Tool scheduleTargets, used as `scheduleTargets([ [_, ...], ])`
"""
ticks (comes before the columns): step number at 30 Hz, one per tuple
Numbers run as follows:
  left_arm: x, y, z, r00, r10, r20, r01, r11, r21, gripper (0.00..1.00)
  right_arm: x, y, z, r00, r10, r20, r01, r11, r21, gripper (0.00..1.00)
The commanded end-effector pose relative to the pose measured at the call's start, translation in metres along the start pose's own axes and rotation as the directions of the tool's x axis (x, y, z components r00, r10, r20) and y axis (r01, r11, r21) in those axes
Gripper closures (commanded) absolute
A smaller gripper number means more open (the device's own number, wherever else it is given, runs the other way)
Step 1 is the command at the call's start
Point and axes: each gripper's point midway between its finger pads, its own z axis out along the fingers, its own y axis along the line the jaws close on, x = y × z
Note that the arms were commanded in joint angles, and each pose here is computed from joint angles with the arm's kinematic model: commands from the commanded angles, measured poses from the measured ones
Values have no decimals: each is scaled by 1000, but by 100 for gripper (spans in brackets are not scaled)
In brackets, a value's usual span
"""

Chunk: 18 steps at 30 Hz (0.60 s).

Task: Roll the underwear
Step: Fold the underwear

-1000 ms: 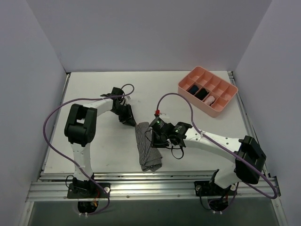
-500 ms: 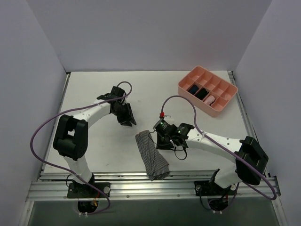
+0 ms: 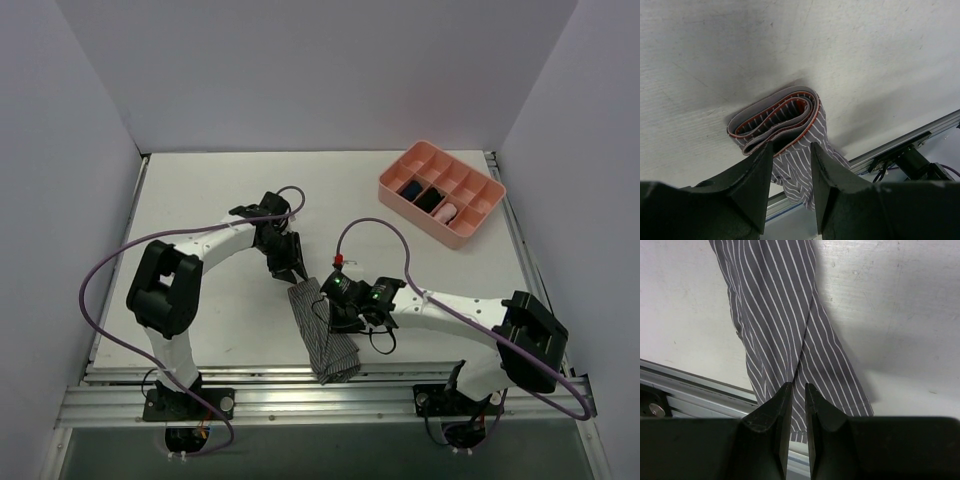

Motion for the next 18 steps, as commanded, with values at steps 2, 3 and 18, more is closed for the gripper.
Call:
scheduleTargets([
  [2,11,3,0,999,6,-37,-7,1000,-7,56,0,-6,7,1000,21,6,-21,999,26,87],
  [3,10,2,0,999,11,-32,-11,1000,-1,56,2,-7,8,1000,20,1,-21,999,28,87],
  [18,15,12,-4,992,110,-54,-112,993,-36,61,16,-19,31,999,17,-35,-15,998,67,87],
])
